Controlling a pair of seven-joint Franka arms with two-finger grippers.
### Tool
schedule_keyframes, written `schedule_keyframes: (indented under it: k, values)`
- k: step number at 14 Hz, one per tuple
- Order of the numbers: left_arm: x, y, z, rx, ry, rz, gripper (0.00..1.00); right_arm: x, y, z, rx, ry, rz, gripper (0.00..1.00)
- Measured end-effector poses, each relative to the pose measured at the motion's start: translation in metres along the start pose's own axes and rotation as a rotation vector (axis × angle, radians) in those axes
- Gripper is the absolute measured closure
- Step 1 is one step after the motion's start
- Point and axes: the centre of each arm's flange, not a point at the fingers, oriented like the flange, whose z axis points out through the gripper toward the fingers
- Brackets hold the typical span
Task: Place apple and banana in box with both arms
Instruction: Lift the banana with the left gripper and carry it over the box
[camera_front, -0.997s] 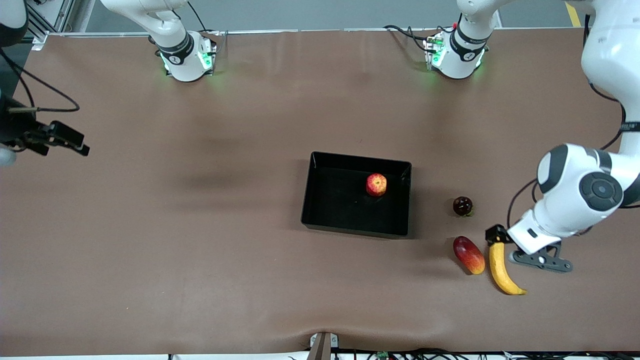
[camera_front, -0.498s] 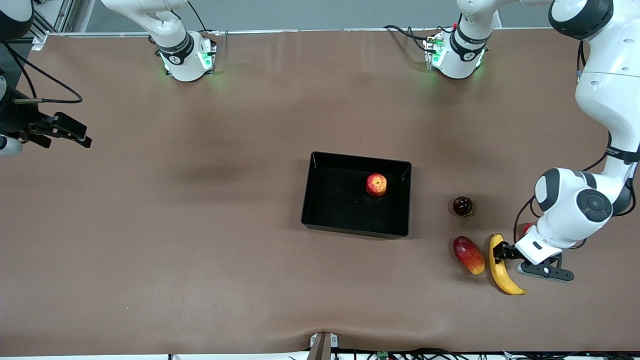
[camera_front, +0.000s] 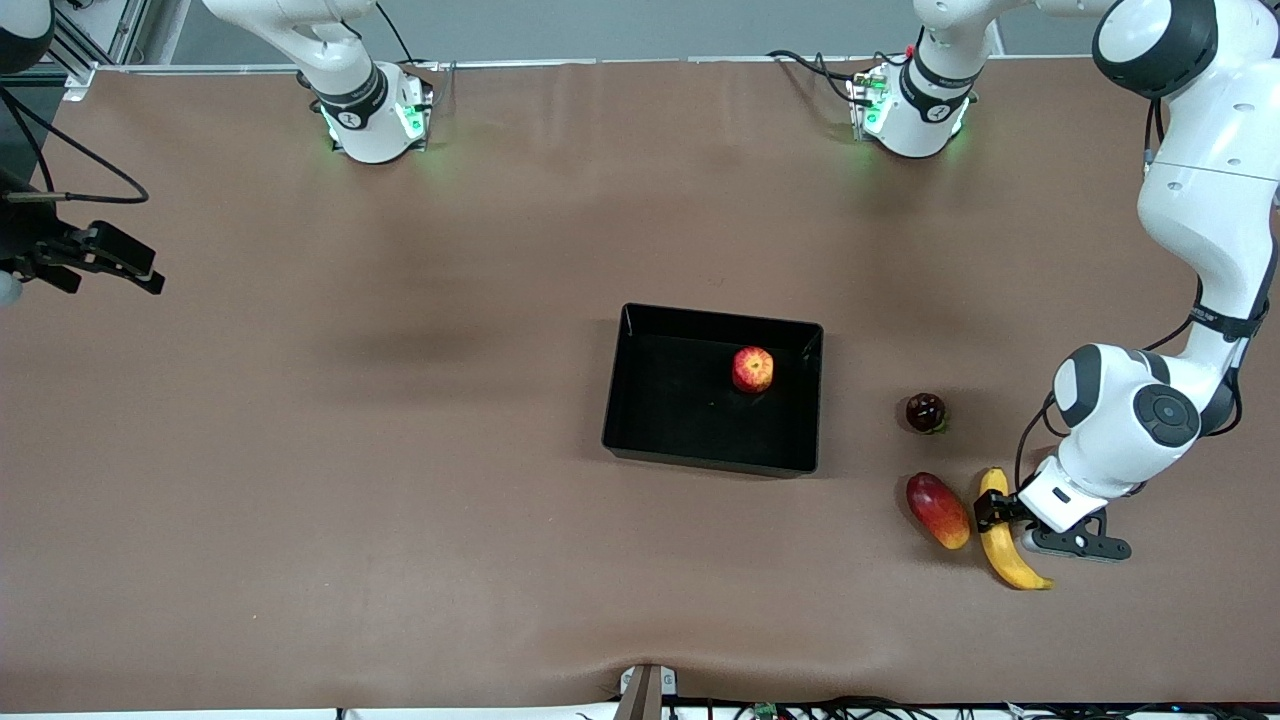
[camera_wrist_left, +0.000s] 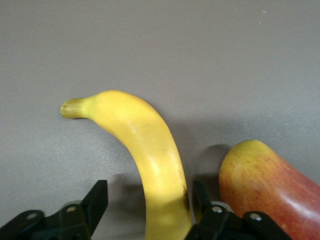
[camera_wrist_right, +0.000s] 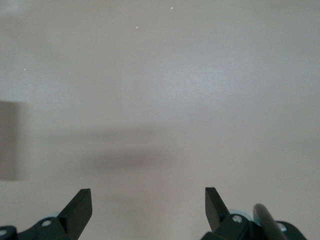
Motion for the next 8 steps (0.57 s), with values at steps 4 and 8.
schedule_keyframes:
  k: [4,8]
  values:
    - [0.003,-0.003,-0.003,0.004,0.011,0.0,0.64,0.001,0.0,-0.008,0.0,0.018,-0.003,0.0]
    - [0.022,0.016,-0.032,-0.01,0.024,0.022,0.64,-0.002,-0.001,-0.041,-0.001,0.039,-0.004,0.0]
